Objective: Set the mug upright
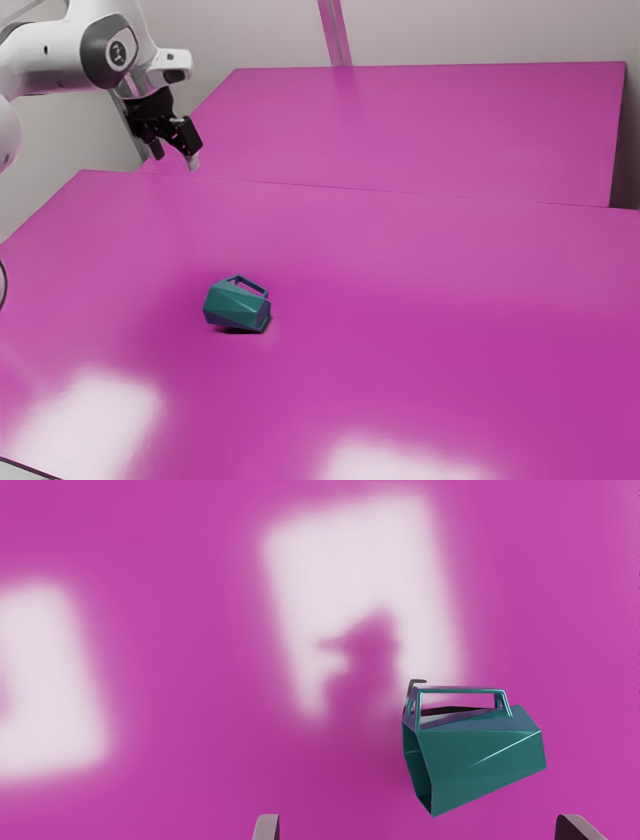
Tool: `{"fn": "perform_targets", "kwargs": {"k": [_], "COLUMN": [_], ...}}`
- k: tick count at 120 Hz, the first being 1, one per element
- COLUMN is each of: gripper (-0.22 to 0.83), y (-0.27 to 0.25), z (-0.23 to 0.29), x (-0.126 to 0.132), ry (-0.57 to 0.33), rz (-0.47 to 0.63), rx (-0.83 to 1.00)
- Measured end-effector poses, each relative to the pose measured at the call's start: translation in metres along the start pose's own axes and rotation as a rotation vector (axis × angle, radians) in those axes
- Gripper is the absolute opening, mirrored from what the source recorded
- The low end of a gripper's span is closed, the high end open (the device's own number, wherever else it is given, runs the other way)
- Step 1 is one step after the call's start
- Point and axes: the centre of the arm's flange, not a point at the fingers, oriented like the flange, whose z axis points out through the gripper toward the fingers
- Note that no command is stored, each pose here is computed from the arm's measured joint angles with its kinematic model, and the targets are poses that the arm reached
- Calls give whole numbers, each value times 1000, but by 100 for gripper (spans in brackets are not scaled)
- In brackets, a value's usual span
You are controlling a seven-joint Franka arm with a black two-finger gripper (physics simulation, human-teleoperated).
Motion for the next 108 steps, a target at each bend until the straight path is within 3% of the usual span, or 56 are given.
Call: {"fn": "perform_targets", "kwargs": {"k": [25,48,66,85,108], "gripper": [62,62,61,62,62], "y": [-1,-2,-6,-16,-20], "z": [-12,26,56,83,154], "x": [-13,-85,-138,-150,-134], "ry": [25,50,158,260,360], "rz": [-35,-105,-164,-171,-184], "rx": [-23,-70,-112,-203,-360]}}
